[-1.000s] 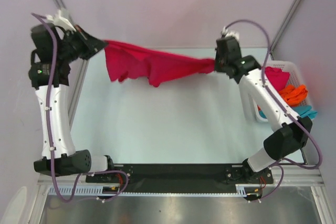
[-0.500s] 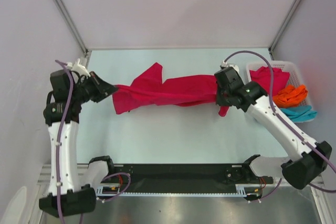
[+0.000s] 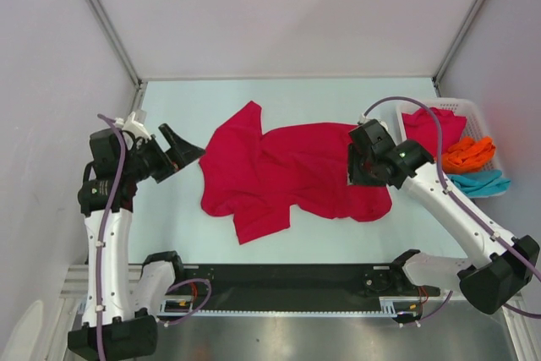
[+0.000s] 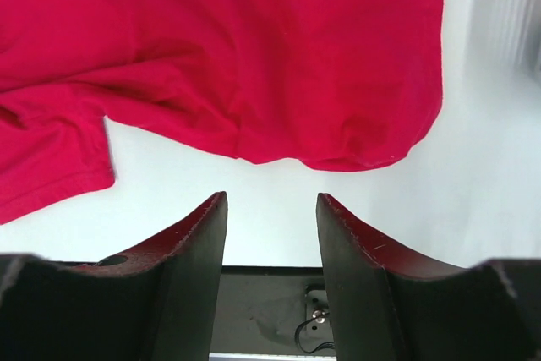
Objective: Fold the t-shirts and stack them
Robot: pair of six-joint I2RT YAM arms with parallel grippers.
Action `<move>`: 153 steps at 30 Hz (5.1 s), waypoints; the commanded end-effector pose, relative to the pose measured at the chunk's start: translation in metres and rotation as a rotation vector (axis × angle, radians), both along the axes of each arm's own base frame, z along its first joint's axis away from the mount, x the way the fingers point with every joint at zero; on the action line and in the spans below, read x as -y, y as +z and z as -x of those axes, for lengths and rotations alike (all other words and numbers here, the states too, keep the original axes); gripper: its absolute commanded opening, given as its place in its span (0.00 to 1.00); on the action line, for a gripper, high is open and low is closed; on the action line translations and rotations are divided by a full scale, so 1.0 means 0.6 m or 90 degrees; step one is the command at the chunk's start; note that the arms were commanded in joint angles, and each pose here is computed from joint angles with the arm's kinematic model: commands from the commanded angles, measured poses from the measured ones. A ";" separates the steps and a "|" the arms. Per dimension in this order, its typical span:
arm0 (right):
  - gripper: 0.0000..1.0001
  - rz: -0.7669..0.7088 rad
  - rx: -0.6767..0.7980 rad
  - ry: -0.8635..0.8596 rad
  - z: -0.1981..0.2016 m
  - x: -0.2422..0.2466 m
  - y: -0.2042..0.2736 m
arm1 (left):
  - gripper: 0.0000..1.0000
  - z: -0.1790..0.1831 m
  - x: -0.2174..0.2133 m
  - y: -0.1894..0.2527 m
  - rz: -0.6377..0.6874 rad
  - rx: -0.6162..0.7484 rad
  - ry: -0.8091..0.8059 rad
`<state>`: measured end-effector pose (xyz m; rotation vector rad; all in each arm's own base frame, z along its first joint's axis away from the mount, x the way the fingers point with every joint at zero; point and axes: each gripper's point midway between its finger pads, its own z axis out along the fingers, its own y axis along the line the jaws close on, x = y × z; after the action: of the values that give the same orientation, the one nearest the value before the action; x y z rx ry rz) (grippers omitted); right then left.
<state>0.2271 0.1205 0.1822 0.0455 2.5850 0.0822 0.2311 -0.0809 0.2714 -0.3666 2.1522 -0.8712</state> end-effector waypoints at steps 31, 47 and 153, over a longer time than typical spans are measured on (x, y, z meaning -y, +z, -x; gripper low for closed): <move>0.58 -0.046 0.006 -0.060 -0.472 0.037 -0.136 | 1.00 -0.115 0.015 -0.084 -0.004 -0.056 -0.051; 0.57 -0.017 -0.050 -0.116 -0.479 0.109 -0.237 | 0.99 -0.105 0.021 -0.087 0.003 -0.056 -0.065; 0.52 0.068 0.126 -0.078 -0.151 0.016 0.036 | 1.00 0.109 0.222 -0.367 0.010 -0.295 -0.199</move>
<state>0.3342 0.1288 0.1859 0.0950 2.4087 -0.0983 0.1621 -0.2103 0.0490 -0.2619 2.7260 -1.0577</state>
